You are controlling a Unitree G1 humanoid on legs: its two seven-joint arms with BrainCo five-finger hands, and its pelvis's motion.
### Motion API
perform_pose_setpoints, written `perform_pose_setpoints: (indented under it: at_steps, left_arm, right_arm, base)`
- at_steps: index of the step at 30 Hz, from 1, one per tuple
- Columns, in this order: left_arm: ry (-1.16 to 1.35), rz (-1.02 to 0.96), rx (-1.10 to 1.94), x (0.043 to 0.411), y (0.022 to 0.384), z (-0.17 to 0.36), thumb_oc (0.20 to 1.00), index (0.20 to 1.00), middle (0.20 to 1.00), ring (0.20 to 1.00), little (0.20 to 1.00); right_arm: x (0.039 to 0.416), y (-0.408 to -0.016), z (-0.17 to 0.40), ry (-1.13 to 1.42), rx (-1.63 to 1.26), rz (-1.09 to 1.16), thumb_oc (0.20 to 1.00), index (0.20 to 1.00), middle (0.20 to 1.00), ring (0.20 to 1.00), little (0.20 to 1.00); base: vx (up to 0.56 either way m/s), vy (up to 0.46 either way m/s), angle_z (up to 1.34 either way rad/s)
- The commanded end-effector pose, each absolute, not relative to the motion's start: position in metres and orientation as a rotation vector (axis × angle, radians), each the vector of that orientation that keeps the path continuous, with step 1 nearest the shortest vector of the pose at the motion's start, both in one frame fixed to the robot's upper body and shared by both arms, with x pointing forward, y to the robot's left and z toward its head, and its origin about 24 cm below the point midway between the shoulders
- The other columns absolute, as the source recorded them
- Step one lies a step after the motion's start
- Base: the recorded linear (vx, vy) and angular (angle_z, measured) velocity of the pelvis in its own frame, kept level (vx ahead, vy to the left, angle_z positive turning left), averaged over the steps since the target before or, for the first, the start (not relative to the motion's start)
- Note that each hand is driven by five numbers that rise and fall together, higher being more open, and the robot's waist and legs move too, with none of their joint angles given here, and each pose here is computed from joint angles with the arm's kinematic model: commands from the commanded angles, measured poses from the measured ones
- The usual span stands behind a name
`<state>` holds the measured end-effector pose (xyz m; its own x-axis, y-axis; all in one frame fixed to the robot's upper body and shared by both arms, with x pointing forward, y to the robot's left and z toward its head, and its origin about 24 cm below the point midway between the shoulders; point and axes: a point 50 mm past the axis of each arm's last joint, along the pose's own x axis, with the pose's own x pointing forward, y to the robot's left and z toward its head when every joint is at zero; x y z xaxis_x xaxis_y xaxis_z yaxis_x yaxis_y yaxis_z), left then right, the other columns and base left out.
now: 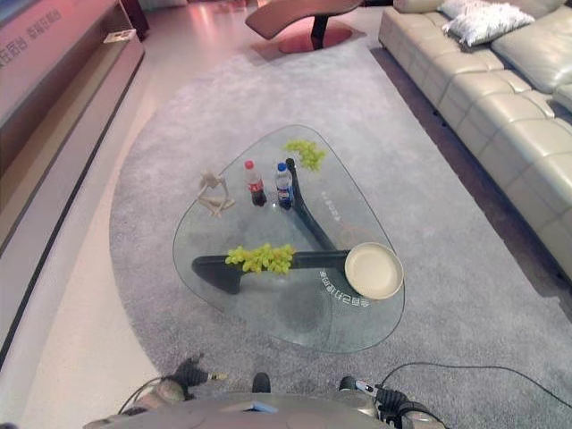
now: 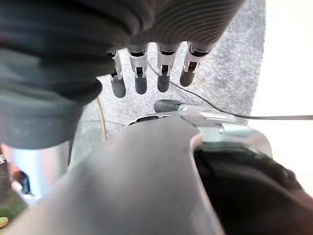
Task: Pick up fruits into the plate
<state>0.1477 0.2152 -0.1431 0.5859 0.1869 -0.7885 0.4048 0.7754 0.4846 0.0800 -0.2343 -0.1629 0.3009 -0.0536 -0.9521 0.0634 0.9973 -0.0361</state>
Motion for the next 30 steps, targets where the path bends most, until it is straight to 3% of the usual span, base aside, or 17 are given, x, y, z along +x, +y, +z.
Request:
perform_pose_setpoints:
  at_steps: [1,2,8,13,21,30]
  left_arm:
    - [0.688,-0.107,0.823,0.221,0.208,-0.105,1.000,1.000,1.000,1.000,1.000]
    - [0.571,-0.097,0.855,0.248,0.202,-0.083,1.000,1.000,1.000,1.000,1.000]
    - [0.220,0.010,1.020,0.322,0.214,0.012,1.000,1.000,1.000,1.000,1.000]
    - [0.004,0.134,1.177,0.362,0.228,0.099,1.000,1.000,1.000,1.000,1.000]
    - [-0.139,0.339,1.406,0.393,0.233,0.202,1.000,1.000,1.000,1.000,1.000]
    - [-0.107,0.500,1.546,0.405,0.237,0.237,1.000,1.000,1.000,1.000,1.000]
  right_arm:
    - [0.138,-0.245,-0.144,1.118,-0.018,-0.054,1.000,1.000,1.000,1.000,1.000]
    - [0.155,-0.253,-0.135,1.060,-0.017,-0.062,1.000,1.000,1.000,1.000,1.000]
    - [0.199,-0.255,-0.111,0.886,0.014,-0.044,1.000,1.000,1.000,1.000,1.000]
    - [0.231,-0.245,-0.088,0.753,0.047,0.005,1.000,1.000,1.000,1.000,1.000]
    - [0.257,-0.218,-0.068,0.636,0.148,0.075,1.000,1.000,1.000,1.000,1.000]
    - [0.268,-0.206,-0.054,0.534,0.231,0.096,1.000,1.000,1.000,1.000,1.000]
  base:
    - [-0.11,0.109,-0.10]
    - [-0.12,0.119,-0.08]
    - [-0.12,-0.005,0.03]
    - [-0.09,-0.058,0.02]
    - [-0.06,-0.088,-0.10]
    - [-0.04,-0.049,-0.07]
